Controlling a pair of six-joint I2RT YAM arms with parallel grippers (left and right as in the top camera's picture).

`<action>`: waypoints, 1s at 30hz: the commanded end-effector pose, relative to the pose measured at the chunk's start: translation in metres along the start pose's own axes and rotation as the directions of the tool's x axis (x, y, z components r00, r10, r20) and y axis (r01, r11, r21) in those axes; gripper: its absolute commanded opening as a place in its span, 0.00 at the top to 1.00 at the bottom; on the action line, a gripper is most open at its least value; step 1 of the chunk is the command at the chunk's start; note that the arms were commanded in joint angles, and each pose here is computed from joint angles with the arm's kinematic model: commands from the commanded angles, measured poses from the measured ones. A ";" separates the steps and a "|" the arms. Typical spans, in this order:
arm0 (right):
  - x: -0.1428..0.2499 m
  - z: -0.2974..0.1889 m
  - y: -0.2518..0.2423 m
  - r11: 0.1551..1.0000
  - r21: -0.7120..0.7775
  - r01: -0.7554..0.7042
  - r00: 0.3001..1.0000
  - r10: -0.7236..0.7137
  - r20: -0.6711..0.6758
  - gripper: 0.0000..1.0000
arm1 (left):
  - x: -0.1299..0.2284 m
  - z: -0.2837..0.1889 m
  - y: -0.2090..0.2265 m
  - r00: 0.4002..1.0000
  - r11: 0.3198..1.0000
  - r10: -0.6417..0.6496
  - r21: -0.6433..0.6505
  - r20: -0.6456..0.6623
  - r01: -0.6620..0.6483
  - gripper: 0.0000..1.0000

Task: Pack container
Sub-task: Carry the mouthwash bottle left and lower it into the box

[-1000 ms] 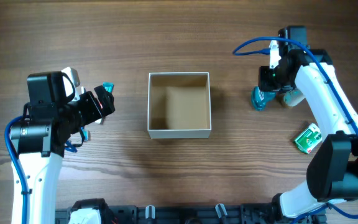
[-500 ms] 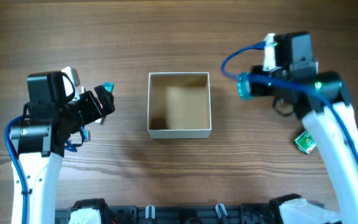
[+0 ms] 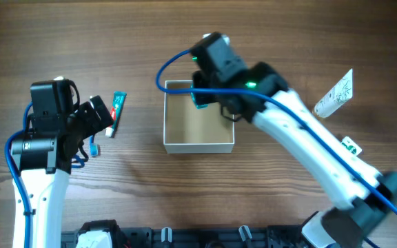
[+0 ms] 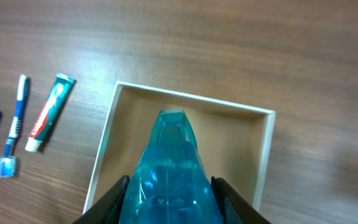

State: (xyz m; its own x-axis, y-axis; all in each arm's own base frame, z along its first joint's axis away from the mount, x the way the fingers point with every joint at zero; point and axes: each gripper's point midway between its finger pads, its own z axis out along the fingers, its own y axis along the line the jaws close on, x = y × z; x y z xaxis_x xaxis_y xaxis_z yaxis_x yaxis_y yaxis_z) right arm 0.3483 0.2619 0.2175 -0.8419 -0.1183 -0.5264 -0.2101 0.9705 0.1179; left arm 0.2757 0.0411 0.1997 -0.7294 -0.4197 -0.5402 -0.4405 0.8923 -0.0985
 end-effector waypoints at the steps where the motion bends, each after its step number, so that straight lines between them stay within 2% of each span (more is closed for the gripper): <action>1: -0.011 0.023 0.005 0.991 0.028 -0.132 0.991 0.132 0.028 0.96 | -0.011 -0.005 0.015 0.999 0.997 -0.011 -0.079 0.048 0.015 0.00; 7: 0.004 0.062 0.010 0.962 0.073 -0.263 0.964 0.265 -0.018 0.96 | -0.009 -0.005 0.015 0.999 0.997 -0.011 -0.082 0.040 0.014 0.00; 18: 0.020 0.106 0.020 0.972 0.107 -0.210 0.975 0.217 -0.058 0.96 | -0.007 -0.005 0.013 0.999 0.998 -0.012 -0.066 0.030 0.014 0.00; 23: 0.017 0.115 0.023 0.988 0.091 -0.125 0.990 0.130 -0.054 0.96 | -0.007 -0.005 0.013 0.999 0.998 -0.012 -0.066 0.030 0.014 0.00; 24: 0.018 0.117 0.024 0.990 0.085 -0.109 0.992 0.114 -0.059 0.93 | -0.007 -0.005 0.013 0.999 0.998 -0.012 -0.066 0.030 0.014 0.00; 26: 0.018 0.120 0.029 0.996 0.059 -0.070 0.995 0.074 -0.069 0.79 | -0.007 -0.005 0.013 0.999 0.998 -0.012 -0.066 0.030 0.014 0.00; 29: 0.017 0.120 0.032 0.998 0.043 -0.051 0.996 0.054 -0.066 0.76 | -0.006 -0.005 0.013 1.000 0.998 -0.011 -0.067 0.028 0.013 0.00; 30: 0.017 0.120 0.032 0.998 0.043 -0.042 0.997 0.045 -0.068 0.70 | -0.006 -0.005 0.013 1.000 0.998 -0.011 -0.067 0.027 0.013 0.00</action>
State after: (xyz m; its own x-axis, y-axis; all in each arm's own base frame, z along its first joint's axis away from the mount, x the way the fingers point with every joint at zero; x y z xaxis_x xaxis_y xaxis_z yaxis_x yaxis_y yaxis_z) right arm 0.3801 0.3086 0.1051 -0.8986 -0.0486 -0.4360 -0.1051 0.9887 0.1064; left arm 0.2713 0.0510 0.1993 -0.7255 -0.4159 -0.5484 -0.4698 0.8815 -0.0470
